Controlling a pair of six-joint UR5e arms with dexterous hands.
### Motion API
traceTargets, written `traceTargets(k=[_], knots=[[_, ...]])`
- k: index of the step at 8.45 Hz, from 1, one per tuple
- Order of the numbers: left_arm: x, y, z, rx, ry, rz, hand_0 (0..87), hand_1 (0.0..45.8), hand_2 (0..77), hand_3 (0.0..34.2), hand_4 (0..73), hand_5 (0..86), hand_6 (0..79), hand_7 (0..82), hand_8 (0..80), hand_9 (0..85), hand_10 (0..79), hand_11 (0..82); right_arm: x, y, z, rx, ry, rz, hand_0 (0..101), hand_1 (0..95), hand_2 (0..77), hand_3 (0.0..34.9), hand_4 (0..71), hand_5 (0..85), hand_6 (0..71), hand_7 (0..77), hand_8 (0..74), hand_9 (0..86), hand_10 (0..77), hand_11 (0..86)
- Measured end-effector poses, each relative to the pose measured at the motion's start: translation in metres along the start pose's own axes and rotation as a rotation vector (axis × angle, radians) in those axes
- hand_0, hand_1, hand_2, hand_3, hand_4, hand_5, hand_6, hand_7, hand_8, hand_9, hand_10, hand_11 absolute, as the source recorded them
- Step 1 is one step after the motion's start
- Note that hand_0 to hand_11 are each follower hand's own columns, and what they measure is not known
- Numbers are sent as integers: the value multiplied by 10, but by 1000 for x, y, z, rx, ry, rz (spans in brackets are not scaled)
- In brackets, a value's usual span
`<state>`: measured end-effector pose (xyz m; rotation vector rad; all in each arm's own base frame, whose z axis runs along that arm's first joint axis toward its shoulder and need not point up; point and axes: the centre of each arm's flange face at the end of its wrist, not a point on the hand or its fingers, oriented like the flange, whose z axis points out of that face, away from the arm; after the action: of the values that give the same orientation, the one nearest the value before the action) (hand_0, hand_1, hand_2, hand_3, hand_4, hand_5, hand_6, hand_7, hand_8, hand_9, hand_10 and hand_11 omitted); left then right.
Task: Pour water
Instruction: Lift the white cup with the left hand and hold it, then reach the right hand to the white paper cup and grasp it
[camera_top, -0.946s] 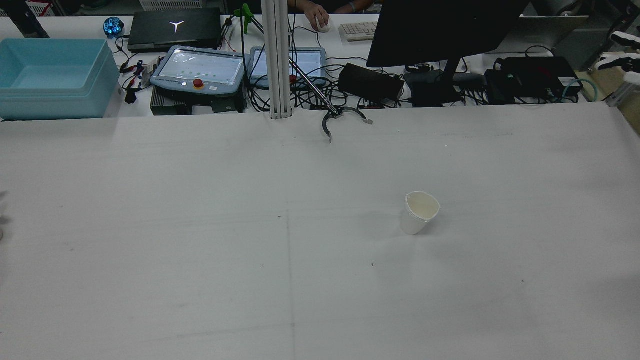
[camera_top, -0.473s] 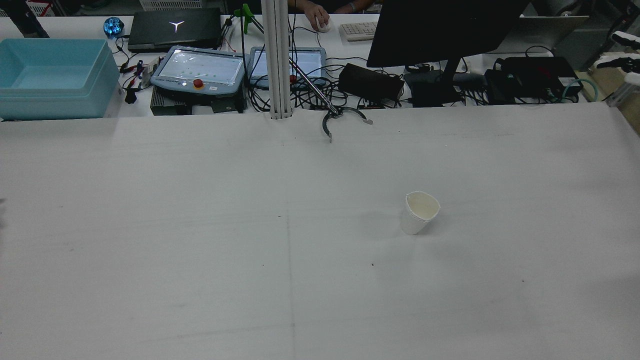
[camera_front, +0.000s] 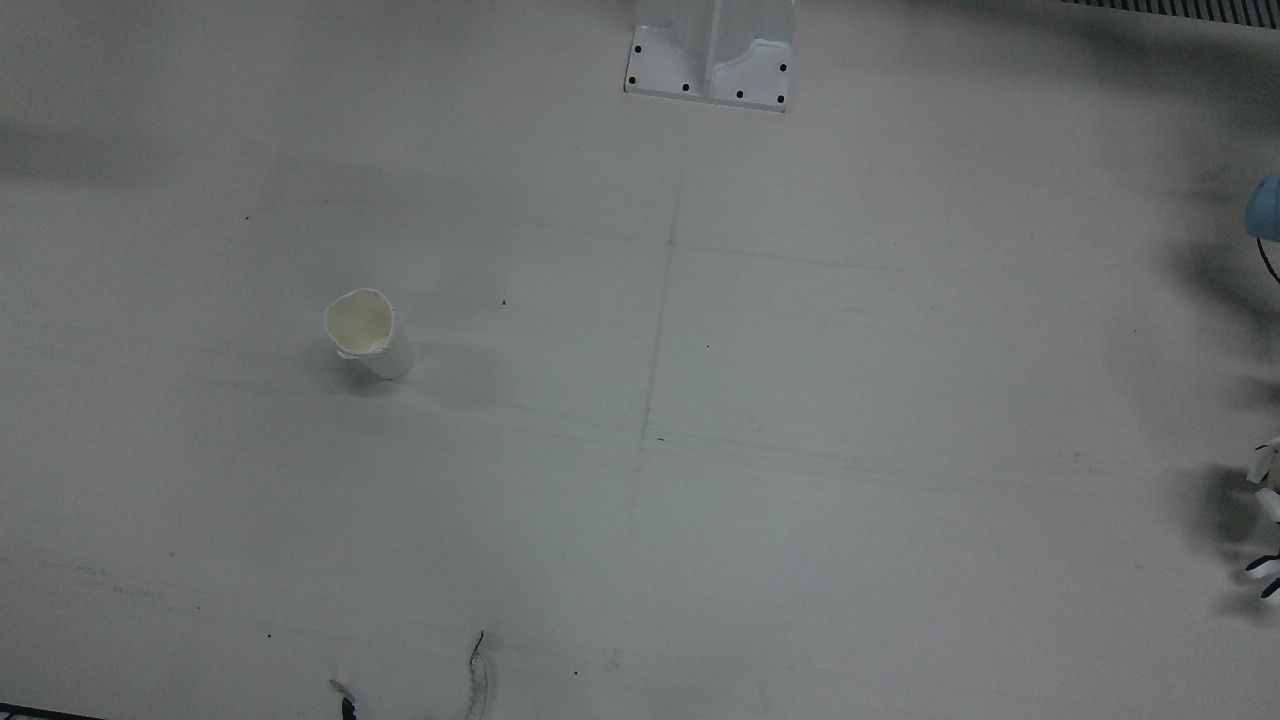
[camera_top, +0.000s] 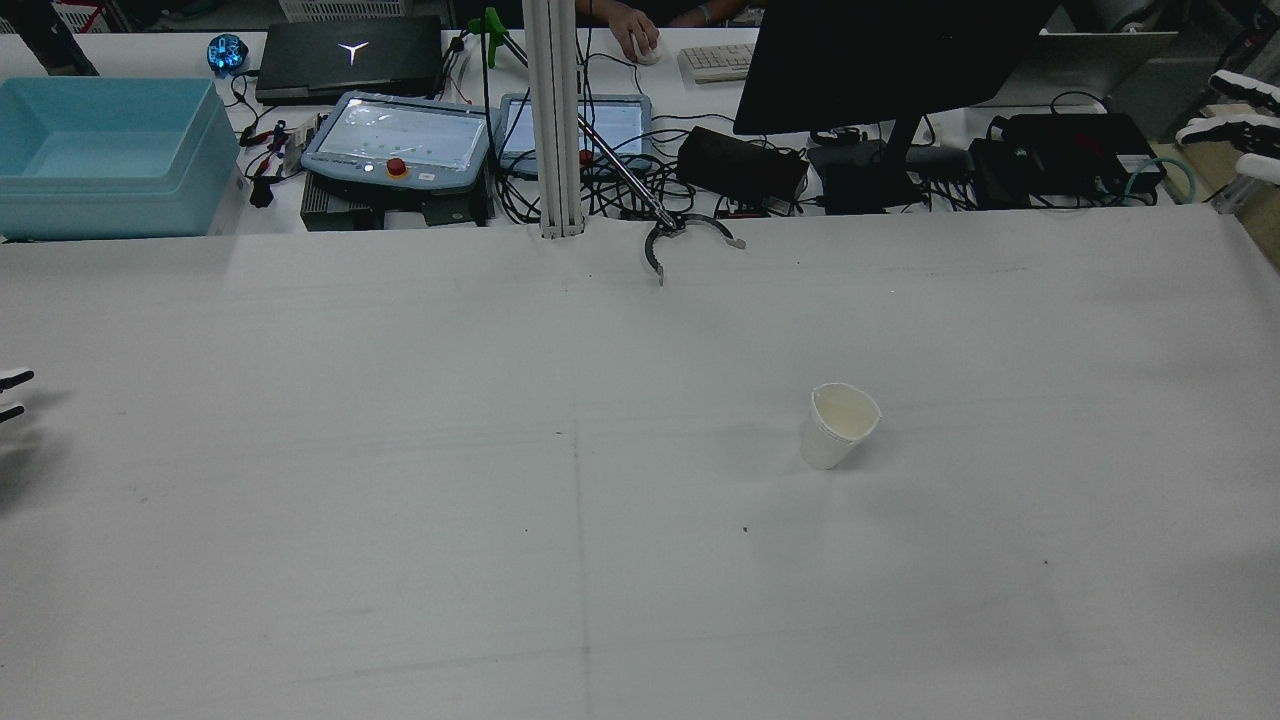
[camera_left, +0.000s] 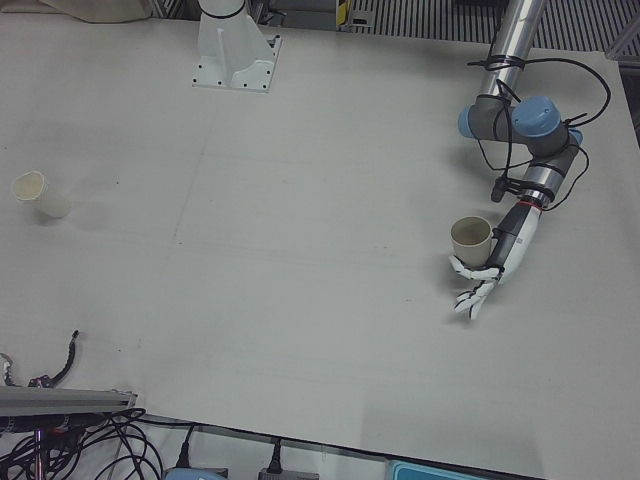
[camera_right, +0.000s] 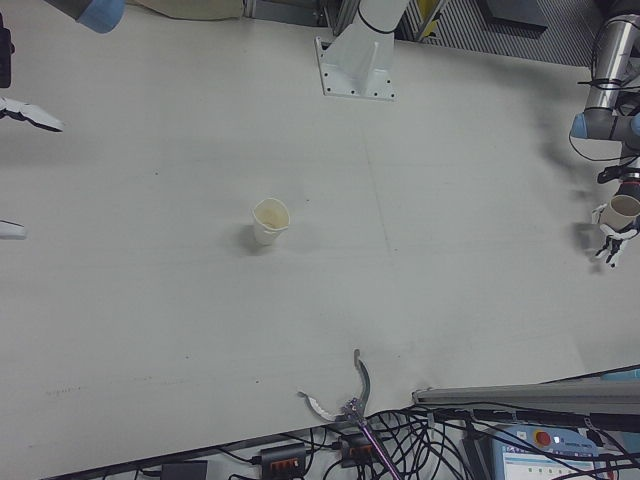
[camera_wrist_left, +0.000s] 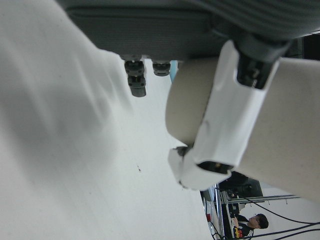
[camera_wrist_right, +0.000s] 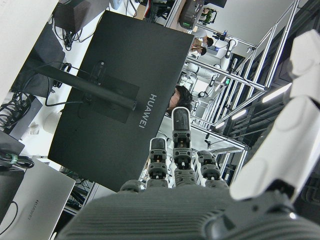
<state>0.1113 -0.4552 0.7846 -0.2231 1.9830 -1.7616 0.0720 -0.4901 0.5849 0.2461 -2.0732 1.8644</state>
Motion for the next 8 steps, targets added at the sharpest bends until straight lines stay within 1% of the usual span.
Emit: traceTargets(k=[1, 2, 3, 4, 5, 6, 7, 8], knots=[[2, 15, 0, -19, -15, -12, 807, 289, 458, 0, 611, 365, 147, 120, 54, 16, 82, 180, 10, 0, 3, 2, 5, -7, 425, 120, 202, 0, 33, 82, 333, 278, 158, 153, 0, 5], [3, 24, 1, -32, -23, -22, 807, 284, 464, 0, 611, 371, 131, 87, 49, 16, 109, 191, 23, 2, 7, 3, 13, -11, 425, 120, 202, 0, 33, 82, 333, 278, 158, 153, 0, 5], [4, 30, 1, -40, -27, -46, 808, 284, 469, 0, 611, 371, 131, 104, 44, 16, 109, 191, 38, 7, 12, -3, 28, -11, 424, 104, 213, 0, 0, 76, 295, 235, 120, 109, 0, 5], [7, 43, 6, -64, -26, -74, 808, 284, 469, 0, 611, 371, 131, 104, 44, 11, 109, 191, 59, 14, 16, -11, 51, -10, 423, 76, 213, 0, 0, 76, 284, 218, 120, 120, 0, 5], [11, 67, 14, -95, -28, -93, 808, 284, 469, 0, 611, 371, 131, 104, 44, 11, 109, 191, 85, 26, 22, -26, 73, -14, 424, 125, 191, 0, 0, 76, 284, 218, 120, 120, 0, 5], [15, 88, 19, -120, -31, -102, 807, 284, 469, 0, 605, 376, 142, 120, 44, 11, 109, 191, 114, 47, 34, -60, 89, -21, 424, 125, 191, 0, 0, 76, 284, 218, 120, 120, 0, 5], [18, 103, 24, -136, -32, -106, 806, 284, 469, 0, 605, 376, 142, 104, 44, 11, 109, 191, 148, 75, 45, -102, 91, -42, 452, 131, 202, 0, 0, 76, 256, 185, 120, 109, 0, 11], [19, 110, 26, -144, -32, -107, 807, 284, 469, 0, 605, 376, 142, 104, 44, 11, 109, 191, 187, 99, 49, -131, 85, -65, 454, 164, 213, 0, 0, 82, 213, 142, 87, 54, 0, 5]])
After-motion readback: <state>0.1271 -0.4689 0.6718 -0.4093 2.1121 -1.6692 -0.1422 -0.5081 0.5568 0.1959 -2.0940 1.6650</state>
